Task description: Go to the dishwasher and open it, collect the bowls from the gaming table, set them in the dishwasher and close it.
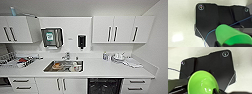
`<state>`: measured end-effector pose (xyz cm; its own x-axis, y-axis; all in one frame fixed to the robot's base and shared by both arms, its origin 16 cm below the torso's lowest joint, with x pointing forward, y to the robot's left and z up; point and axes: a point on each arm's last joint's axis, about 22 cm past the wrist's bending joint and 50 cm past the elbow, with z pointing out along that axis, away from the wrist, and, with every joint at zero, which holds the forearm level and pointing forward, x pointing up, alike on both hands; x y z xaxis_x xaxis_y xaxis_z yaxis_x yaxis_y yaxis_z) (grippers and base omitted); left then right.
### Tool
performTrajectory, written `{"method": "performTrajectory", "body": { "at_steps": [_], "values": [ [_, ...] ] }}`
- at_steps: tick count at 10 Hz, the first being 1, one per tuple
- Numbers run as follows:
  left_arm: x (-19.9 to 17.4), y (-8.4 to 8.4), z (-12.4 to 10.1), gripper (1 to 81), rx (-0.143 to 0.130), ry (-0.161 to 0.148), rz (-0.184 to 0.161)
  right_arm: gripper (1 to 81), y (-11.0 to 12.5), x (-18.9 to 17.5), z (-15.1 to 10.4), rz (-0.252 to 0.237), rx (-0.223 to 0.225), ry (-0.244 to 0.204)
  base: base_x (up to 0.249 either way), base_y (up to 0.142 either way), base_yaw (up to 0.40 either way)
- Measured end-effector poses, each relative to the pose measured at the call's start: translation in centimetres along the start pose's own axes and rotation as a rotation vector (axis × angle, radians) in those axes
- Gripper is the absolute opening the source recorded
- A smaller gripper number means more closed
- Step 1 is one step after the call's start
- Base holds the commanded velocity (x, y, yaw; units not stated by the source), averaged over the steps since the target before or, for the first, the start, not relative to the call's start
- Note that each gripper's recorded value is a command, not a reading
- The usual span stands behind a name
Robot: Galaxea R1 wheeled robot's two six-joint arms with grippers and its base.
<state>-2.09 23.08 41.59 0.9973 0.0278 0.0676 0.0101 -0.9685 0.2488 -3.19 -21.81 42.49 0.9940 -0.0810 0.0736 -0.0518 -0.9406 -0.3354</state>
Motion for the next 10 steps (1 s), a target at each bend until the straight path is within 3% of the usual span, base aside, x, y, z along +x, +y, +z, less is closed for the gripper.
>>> {"method": "performTrajectory", "body": {
  "at_steps": [10],
  "values": [
    [0.25,0.05,0.01,1.0,-0.001,0.004,0.001,1.0,-0.04,0.06,0.01,0.0,0.001,0.001,0.132,0.0,0.0]
  ]
}}
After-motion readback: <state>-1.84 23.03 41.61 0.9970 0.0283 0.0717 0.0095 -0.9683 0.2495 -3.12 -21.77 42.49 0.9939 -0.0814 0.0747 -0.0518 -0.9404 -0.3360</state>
